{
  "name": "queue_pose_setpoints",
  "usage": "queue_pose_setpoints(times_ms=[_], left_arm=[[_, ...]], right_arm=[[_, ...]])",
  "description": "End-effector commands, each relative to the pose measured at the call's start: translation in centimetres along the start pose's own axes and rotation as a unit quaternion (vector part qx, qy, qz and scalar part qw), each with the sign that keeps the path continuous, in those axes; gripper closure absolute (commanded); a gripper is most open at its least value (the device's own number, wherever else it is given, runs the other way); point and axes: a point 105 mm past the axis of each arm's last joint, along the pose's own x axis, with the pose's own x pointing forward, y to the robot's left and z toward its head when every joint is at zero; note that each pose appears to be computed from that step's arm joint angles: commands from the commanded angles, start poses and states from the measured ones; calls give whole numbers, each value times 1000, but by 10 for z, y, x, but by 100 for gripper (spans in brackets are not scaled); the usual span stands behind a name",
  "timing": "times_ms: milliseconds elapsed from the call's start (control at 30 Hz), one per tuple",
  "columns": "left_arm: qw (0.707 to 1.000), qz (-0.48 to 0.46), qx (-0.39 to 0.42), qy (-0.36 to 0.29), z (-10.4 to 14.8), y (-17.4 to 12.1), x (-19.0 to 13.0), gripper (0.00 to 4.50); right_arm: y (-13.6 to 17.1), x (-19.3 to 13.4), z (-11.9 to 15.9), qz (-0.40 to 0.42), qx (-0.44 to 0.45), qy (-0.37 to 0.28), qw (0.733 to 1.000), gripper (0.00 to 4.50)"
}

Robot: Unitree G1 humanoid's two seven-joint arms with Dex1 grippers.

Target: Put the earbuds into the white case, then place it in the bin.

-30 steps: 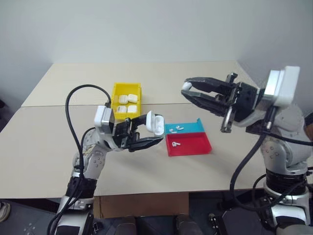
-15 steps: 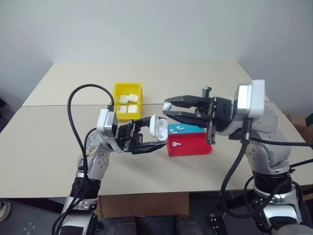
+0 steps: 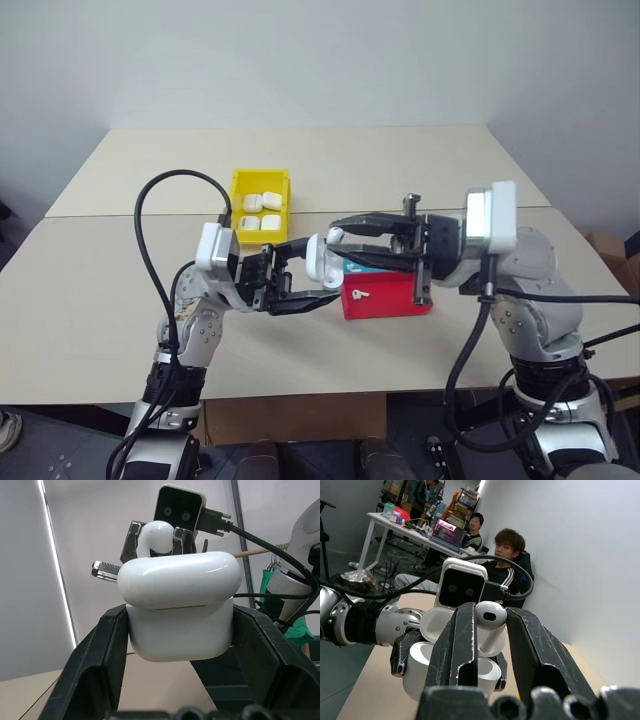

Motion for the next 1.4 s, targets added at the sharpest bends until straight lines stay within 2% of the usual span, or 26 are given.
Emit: queue_pose_setpoints(times_ms=[33,600,733,967,1100,1200,1333,1400], left_arm=[[1000,-10,28,-7,11,-2,5,166],[999,-13,29,-7,10,-1,7,166],[1000,-11,29,-6,9,-1,7,166],[1000,-1,31,2,8,2,3,166],[998,14,39,39,2,2,-16,166],[996,20,41,78,0,-6,-40,166],[991,25,35,127,3,-26,-68,166],[989,33,29,143,6,-34,-76,166]], right_arm=[[2,0,2,4,-16,-5,1000,352],[3,-3,-5,6,-25,11,1000,352],[2,-1,-5,-2,-42,16,999,252],[2,-6,0,1,-48,12,999,252],[-7,-17,11,-14,-38,8,999,252],[-20,-32,6,-23,-9,63,998,252],[-48,-50,-24,-36,8,220,975,252],[-59,-56,-35,-16,11,280,960,252]])
